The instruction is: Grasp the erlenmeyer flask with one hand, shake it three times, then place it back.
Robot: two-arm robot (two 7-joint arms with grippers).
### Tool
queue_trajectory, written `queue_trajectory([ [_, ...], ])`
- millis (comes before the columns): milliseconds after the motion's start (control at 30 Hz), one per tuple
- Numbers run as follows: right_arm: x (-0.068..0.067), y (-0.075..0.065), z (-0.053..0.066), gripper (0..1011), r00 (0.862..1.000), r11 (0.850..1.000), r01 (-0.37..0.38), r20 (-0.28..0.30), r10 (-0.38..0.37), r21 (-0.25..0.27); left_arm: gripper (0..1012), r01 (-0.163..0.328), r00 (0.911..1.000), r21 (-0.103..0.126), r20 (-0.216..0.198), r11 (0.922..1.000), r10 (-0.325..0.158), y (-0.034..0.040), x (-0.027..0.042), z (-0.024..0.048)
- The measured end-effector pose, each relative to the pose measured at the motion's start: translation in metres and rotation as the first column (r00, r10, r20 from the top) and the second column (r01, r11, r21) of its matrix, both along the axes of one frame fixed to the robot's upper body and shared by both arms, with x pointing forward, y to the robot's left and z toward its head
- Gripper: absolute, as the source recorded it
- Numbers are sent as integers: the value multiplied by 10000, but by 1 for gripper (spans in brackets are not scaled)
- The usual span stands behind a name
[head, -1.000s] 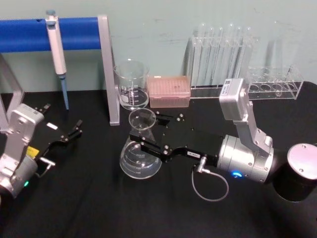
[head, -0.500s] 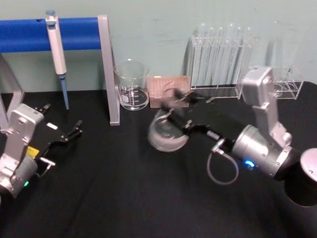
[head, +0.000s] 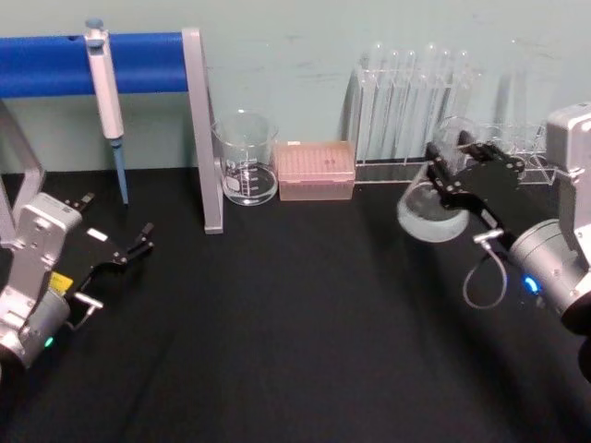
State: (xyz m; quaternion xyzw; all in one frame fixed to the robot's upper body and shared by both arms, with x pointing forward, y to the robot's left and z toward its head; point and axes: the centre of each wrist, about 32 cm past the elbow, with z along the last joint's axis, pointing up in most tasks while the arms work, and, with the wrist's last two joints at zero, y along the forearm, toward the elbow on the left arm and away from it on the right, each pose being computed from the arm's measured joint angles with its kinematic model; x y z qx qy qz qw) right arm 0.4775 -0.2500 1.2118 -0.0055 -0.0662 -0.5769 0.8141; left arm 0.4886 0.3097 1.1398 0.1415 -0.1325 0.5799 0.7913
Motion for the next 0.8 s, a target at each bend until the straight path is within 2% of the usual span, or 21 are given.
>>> queue_trajectory([
  [133,-13,-27,10,453,9994,9994,351,28,-351,-34,1001,-1,10000,0,0,10000,1,0,0,0],
  [267,-18,-10,14,453,9998,9998,172,54,-172,-91,1001,0,10000,0,0,10000,0,0,0,0],
  [367,-13,32,18,453,9994,9992,-327,86,329,-209,1001,0,10000,0,0,10000,0,0,0,0],
  [500,0,101,28,453,9922,9917,-1238,134,1243,-356,1001,-1,10000,0,0,10000,1,0,0,0],
  [533,6,133,31,453,9851,9844,-1709,133,1716,-424,1001,-1,10000,1,0,10000,1,0,0,0],
  [600,13,166,35,453,9755,9746,-2189,122,2197,-469,1001,-1,10000,0,0,10000,1,0,0,0],
  [633,17,203,39,453,9632,9621,-2679,108,2687,-503,1001,0,10000,0,0,10000,0,0,0,0],
  [733,23,254,43,453,9422,9410,-3339,82,3348,-545,1001,0,10000,0,1,10000,0,0,0,0],
  [767,28,290,48,453,9246,9232,-3799,69,3809,-581,1001,-1,10000,0,0,10000,1,0,0,0],
  [800,30,311,50,453,9146,9131,-4032,58,4043,-600,1001,0,10000,1,0,10000,0,0,0,0],
])
